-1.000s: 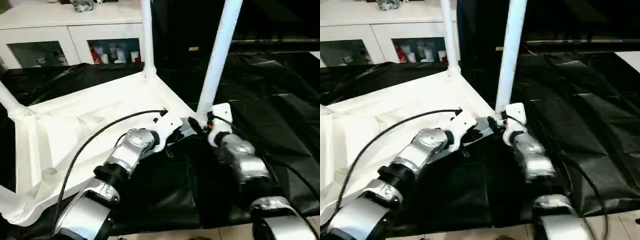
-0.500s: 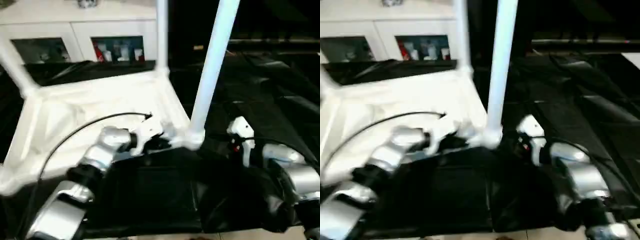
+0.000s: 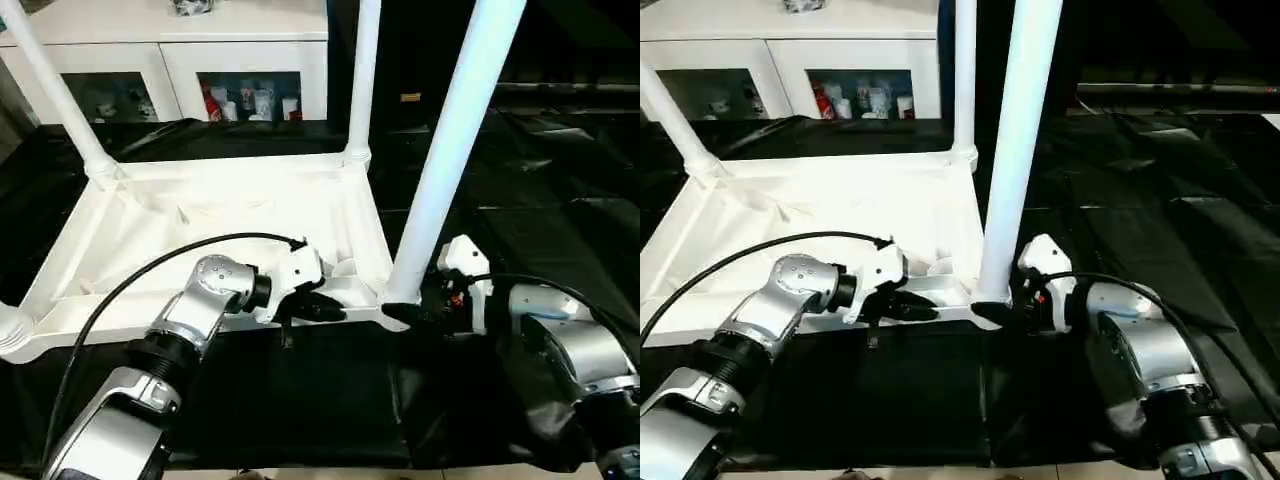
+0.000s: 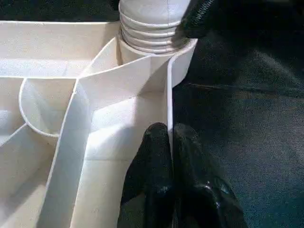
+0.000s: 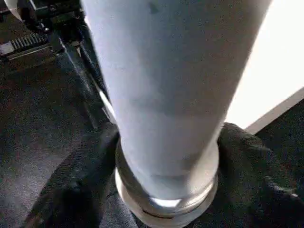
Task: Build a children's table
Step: Rotate leg to tighten
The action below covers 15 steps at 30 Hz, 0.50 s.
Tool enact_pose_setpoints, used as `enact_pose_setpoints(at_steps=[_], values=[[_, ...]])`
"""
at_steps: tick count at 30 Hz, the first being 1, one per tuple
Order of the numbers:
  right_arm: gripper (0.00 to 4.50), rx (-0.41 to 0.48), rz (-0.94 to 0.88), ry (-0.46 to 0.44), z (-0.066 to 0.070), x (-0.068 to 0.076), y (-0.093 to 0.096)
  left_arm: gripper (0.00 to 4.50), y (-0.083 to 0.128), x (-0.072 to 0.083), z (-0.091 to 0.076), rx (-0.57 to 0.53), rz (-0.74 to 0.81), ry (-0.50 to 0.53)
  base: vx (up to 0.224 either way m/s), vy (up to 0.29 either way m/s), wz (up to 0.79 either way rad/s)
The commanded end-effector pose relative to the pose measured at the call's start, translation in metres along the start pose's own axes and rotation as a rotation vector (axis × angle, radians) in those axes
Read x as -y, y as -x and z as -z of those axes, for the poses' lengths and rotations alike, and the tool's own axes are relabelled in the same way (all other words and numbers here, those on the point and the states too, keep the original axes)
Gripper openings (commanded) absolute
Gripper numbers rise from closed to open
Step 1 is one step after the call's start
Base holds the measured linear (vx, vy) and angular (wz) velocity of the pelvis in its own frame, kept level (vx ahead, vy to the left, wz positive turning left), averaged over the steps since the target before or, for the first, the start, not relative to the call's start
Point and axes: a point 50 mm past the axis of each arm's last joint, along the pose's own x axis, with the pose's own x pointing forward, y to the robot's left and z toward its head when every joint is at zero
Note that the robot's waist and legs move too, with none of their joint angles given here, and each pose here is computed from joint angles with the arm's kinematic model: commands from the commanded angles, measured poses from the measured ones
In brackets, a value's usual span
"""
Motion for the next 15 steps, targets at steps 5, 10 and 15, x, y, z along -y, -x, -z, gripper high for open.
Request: enact_pose_setpoints(at_steps=[5,10,15], values=[[2.76,-0.005,-0.028,0.016,-0.001,-0.001,-0.008,0.00,0.000,0.001,-0.001,0.039,0.013,0.010,0.000,0.000,0.00],[2.72,-0.008,-0.030,0.019,0.001,-0.002,-0.010,0.00,-0.001,0.001,0.000,0.038,0.010,0.012,0.000,0.000,0.00],[2.70,0.039,0.152,-0.077,0.009,0.007,-0.019,0.00,-0.008,-0.007,0.005,-0.013,-0.137,0.052,0.000,0.000,0.00]])
